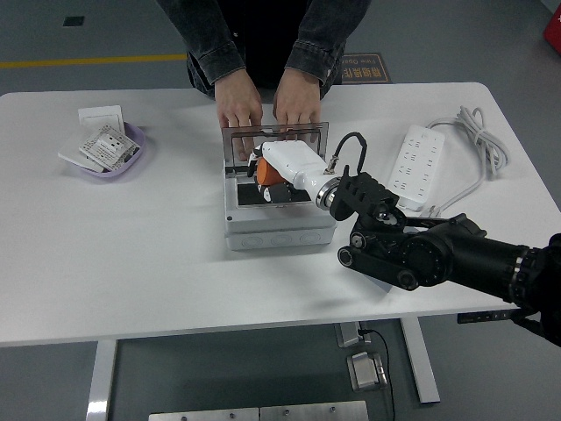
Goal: Pick up the cylinder from the cube,place it in the box,flap close box
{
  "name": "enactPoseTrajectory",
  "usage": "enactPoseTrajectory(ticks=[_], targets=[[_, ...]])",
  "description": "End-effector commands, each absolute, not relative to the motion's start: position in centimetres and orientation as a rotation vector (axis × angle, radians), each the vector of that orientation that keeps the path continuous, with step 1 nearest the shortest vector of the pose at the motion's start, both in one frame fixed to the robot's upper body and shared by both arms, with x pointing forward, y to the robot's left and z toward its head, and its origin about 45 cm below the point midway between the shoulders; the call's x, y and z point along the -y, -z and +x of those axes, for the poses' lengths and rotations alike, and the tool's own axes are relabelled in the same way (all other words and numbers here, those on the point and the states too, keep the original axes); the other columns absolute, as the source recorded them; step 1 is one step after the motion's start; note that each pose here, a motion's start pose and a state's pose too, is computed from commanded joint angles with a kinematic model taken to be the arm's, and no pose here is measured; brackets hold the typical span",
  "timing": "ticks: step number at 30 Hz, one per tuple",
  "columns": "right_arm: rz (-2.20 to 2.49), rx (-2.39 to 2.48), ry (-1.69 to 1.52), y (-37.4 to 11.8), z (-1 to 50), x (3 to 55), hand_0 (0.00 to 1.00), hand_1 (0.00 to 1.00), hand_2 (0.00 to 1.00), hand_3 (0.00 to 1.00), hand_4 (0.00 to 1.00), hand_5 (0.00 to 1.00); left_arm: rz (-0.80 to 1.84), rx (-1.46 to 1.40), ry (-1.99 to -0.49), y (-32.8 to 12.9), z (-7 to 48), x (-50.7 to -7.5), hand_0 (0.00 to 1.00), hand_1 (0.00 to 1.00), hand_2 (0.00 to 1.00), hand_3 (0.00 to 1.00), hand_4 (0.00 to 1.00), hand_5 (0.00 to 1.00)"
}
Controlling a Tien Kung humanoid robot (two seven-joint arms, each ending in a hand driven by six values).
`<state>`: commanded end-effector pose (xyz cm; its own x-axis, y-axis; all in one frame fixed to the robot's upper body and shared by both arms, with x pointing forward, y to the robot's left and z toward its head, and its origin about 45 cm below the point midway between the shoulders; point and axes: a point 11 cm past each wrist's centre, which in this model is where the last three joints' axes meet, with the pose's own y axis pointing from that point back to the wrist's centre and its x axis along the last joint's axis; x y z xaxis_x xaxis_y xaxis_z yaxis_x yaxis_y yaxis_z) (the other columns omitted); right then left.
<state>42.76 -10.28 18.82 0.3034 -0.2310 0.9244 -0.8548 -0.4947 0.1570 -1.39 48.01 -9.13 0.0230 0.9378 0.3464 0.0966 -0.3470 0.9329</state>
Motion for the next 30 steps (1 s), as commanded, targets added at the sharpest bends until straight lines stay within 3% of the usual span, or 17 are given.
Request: enactPoseTrajectory(ticks=[1,6,7,19,30], targets=[[1.906,0.97,-1.195,-18.9,42.8,10.4,0.53,0.512,0.604,0.709,0.991,0.585,1.548,-1.09,-1.411,9.1,-1.5,-48.0,0.651,0.697,0.596,0.596,0.593,0.179],[1.903,0.99,-1.188,-19.0,43.0,10.7,0.53,0.512,0.604,0.709,0.991,0.585,1.548,-1.089,-1.406,9.2,-1.5,-47.9,0.651,0.697,0.596,0.596,0.593,0.179],[1.902,0.994,-1.186,-19.0,43.0,10.8,0.689,0.606,0.615,0.709,0.998,0.655,1.548,-1.089,-1.405,9.2,-1.5,-47.8,0.65,0.697,0.596,0.595,0.592,0.178],[1.907,1.037,-1.167,-19.2,42.9,11.8,0.7,0.605,0.613,0.696,0.998,0.689,1.552,-1.093,-1.386,9.4,-1.5,-47.3,0.65,0.697,0.593,0.591,0.583,0.176],[1.951,1.162,-1.13,-24.1,42.3,14.3,0.688,0.582,0.605,0.689,0.998,0.701,1.557,-1.106,-1.375,9.6,-1.7,-46.9,0.65,0.697,0.591,0.592,0.578,0.168]])
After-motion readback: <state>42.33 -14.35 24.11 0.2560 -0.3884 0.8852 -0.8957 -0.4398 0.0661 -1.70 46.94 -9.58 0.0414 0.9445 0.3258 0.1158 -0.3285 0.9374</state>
